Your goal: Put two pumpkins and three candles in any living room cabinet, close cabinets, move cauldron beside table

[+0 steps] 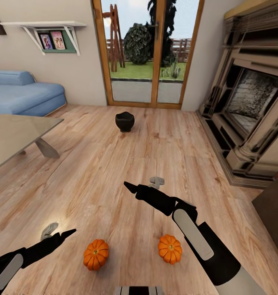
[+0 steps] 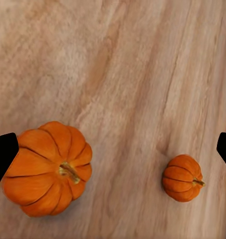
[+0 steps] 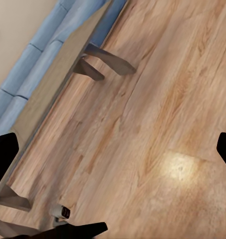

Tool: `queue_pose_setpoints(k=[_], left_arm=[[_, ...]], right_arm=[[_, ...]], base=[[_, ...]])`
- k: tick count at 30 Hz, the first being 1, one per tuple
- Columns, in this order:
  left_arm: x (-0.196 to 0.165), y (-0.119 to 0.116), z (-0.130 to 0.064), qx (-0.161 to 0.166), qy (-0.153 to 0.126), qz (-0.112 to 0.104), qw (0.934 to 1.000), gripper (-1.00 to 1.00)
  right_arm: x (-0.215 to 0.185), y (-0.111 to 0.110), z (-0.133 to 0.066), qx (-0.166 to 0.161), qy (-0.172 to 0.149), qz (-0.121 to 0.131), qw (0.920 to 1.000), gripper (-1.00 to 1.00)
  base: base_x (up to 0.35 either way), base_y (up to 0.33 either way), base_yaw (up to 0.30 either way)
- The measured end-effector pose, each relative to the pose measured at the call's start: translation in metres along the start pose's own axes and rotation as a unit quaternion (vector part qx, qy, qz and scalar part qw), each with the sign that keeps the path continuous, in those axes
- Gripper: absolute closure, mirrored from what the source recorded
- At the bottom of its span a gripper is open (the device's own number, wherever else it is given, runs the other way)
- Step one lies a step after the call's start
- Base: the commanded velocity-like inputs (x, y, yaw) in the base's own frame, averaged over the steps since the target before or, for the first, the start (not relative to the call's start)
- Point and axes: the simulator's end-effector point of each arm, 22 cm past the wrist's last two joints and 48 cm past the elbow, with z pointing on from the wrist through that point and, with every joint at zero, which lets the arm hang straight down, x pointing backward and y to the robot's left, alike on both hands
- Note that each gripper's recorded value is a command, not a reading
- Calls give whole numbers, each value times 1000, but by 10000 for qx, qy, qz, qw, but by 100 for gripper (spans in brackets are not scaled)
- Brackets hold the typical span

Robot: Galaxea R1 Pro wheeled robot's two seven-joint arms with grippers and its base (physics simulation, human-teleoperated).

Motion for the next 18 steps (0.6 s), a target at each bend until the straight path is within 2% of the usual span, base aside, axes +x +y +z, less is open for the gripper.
queue_pose_setpoints(k=[6, 12, 15, 18], left_arm=[[-3, 11, -2, -23, -49, -209, 9998, -100], [4, 21, 2, -107, 75, -337, 9993, -100], [10, 26, 3, -137, 177, -532, 9983, -100], [9, 32, 3, -183, 162, -665, 9975, -100]], right_arm=[[10, -8, 5, 22, 82, 85, 9999, -100], [23, -14, 11, 20, 205, 145, 9997, -100], [26, -16, 12, 6, 221, 165, 9996, -100], [30, -20, 14, 15, 251, 206, 9995, -100]], base=[[0, 0, 0], [0, 0, 0], [0, 0, 0], [0, 0, 0]])
